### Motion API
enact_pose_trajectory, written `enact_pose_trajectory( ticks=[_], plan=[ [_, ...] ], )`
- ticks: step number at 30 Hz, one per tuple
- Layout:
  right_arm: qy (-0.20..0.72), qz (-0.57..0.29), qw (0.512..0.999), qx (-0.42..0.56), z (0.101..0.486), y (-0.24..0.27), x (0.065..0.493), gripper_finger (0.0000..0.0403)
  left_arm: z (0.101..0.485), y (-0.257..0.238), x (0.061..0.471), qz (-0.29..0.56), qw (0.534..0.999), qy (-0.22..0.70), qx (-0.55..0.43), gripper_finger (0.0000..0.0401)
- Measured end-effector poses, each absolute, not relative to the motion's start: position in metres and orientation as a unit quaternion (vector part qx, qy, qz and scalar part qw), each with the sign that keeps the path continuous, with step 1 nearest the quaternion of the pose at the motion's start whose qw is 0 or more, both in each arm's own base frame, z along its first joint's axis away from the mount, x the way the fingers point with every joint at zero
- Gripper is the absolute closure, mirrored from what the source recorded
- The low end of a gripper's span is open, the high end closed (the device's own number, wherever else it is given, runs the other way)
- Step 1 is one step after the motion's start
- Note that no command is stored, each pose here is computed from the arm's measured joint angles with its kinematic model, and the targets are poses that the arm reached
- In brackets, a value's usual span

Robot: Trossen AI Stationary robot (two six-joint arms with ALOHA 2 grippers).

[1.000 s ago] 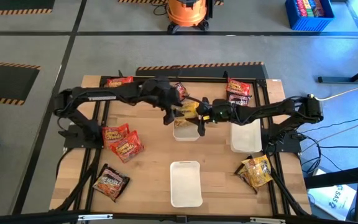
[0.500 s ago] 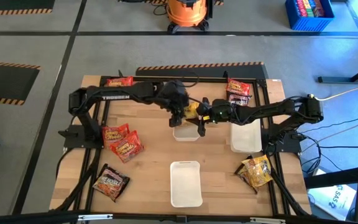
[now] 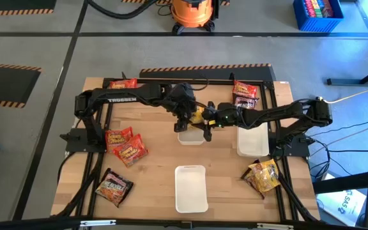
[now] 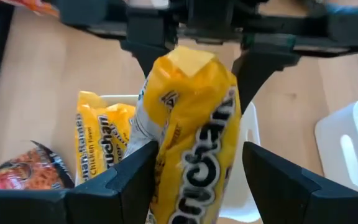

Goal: Sort Maruchan noodles
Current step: Put the left yellow noodle pack in the top left white bin

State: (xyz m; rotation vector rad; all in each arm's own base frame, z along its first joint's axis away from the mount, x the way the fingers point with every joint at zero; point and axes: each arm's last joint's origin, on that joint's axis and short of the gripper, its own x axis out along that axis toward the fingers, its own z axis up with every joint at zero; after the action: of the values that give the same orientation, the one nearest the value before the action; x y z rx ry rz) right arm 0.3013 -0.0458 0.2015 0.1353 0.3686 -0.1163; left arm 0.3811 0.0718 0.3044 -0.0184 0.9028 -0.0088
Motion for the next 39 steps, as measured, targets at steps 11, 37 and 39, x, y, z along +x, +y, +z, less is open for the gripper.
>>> enact_pose_trajectory(
  ticks=[11, 37, 39],
  plan=[
    [0.181, -0.062, 0.979, 0.067, 0.201, -0.046, 0.301, 0.0253, 0.296, 0.075, 0.381, 0.061, 0.881, 0.469, 0.019, 0.0173],
    [0.159, -0.061, 0.983, 0.064, 0.205, -0.046, 0.303, 0.0253, 0.292, 0.072, 0.381, 0.014, 0.88, 0.474, -0.003, 0.0185],
    [0.161, -0.058, 0.983, 0.065, 0.205, -0.046, 0.303, 0.0253, 0.292, 0.072, 0.382, 0.014, 0.88, 0.475, -0.002, 0.0198]
  ],
)
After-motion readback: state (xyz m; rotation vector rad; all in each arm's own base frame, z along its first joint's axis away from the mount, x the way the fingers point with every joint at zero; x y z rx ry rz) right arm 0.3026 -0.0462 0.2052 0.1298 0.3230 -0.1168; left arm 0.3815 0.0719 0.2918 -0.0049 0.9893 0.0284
